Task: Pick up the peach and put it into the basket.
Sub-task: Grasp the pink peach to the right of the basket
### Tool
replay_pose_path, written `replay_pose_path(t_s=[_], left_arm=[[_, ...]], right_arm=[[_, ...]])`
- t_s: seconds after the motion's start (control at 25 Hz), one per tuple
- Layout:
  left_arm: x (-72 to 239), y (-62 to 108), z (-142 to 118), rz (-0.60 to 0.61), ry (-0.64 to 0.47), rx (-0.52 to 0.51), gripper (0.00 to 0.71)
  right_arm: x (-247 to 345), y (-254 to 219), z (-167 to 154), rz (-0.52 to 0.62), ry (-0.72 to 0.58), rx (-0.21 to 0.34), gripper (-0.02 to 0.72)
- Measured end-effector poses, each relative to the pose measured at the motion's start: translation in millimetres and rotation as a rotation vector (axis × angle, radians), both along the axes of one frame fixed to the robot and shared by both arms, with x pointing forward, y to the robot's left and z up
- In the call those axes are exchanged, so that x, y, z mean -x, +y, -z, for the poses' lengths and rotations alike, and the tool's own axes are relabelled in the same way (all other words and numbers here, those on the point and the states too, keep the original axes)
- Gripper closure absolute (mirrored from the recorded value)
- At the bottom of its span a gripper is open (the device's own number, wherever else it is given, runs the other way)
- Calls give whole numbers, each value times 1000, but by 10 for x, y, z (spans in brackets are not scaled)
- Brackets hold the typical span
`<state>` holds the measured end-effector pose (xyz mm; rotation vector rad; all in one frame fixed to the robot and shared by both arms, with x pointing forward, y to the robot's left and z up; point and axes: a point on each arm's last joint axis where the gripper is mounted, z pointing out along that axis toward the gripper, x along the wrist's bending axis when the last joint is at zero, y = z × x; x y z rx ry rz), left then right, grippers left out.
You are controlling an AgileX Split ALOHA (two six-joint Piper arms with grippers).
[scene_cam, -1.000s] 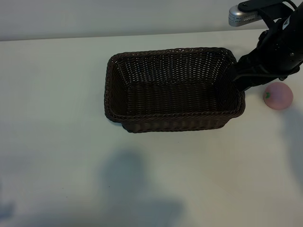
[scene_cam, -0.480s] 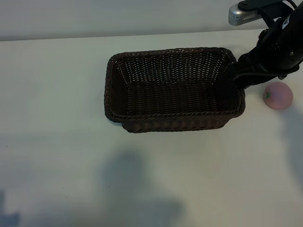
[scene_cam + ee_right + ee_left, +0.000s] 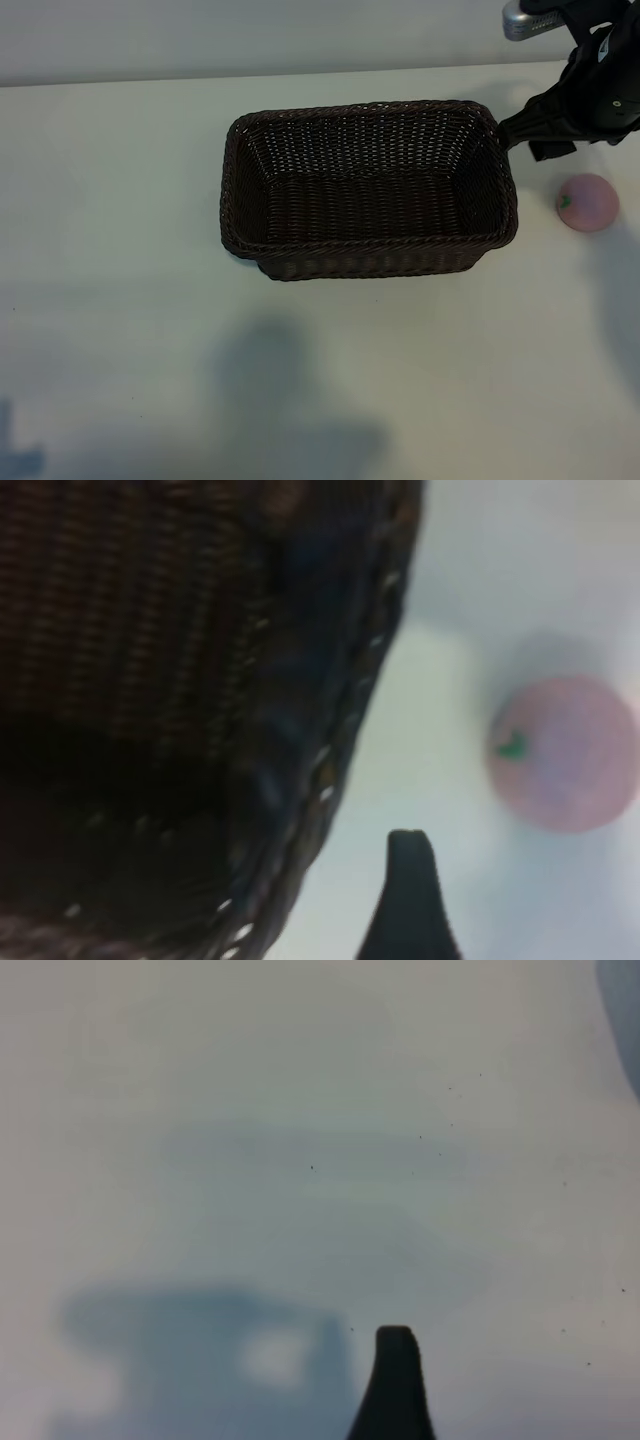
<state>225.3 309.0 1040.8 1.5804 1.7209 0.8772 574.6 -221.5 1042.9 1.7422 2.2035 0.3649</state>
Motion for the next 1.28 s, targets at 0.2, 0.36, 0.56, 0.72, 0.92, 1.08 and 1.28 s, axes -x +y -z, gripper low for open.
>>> replay_pose_path(t_s=[0.2,0.36,0.56,0.72,0.92,1.08,1.28], left_arm=[[0,0,0,9,1,-13,115],[0,0,0,11,1,-15,115],[0,0,0,11,1,-15,115],[0,0,0,13,1,-18,115],[0,0,0,13,1,-18,115],[0,0,0,13,1,-18,115],[0,0,0,13,1,-18,115]], right_arm=[[-143,-208,168,93,14,-3,138],[-253,-457,351,188,53,-34,137],[-375,-591,584,233,72,-61,135],[-461,-596,795,234,84,-62,135],[-516,-591,1054,235,131,-56,135],[-544,-602,1219,249,159,-55,135],[-565,-706,1270,283,152,-40,158]])
